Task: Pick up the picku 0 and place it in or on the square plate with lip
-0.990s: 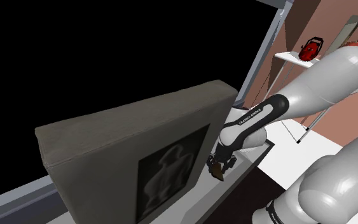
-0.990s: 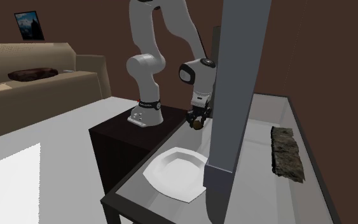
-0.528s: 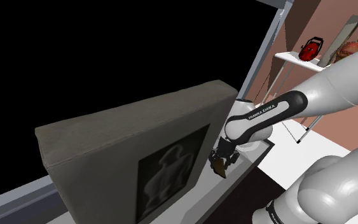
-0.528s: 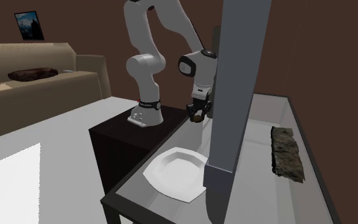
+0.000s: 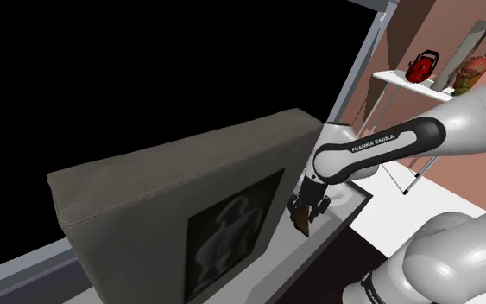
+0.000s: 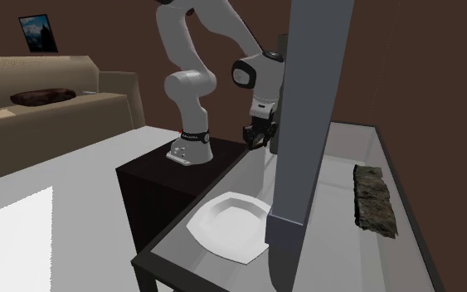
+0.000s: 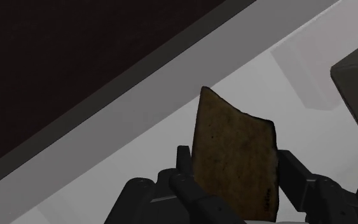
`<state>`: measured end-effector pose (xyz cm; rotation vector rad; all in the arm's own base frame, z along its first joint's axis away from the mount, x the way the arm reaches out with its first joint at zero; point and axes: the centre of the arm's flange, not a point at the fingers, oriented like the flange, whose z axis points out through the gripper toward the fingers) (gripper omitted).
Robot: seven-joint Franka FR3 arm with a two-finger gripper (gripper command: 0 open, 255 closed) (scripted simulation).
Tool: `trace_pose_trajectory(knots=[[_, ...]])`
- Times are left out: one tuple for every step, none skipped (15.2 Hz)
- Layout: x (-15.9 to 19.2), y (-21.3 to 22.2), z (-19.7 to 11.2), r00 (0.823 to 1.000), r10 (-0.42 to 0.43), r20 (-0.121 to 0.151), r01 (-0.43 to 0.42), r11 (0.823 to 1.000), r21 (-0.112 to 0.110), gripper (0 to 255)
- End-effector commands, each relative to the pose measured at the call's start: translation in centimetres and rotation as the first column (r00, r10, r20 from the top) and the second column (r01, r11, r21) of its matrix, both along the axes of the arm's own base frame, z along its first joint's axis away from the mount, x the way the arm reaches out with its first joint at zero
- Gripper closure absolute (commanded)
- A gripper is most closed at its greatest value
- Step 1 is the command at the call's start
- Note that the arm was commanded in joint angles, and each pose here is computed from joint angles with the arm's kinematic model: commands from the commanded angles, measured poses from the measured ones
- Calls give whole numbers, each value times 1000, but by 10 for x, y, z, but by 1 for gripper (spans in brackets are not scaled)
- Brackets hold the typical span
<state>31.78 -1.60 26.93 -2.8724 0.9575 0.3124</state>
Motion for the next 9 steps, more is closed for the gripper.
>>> trace_pose_trajectory(knots=[[4,-20,2,1000,0,-1,0,1000,0,255],[6,-33,2,1000,0,-1,0,1000,0,255],[9,-45,2,1000,0,-1,0,1000,0,255],[12,-58,2,1000,0,-1,0,1000,0,255],[15,-71,2,1000,0,-1,0,1000,0,255],[17,-84,2,1000,0,-1,0,1000,0,255],[20,-97,2,1000,0,-1,0,1000,0,255],[23,-110,3,1000,0,-1,0,1000,0,255],[26,-123,3,1000,0,-1,0,1000,0,255]])
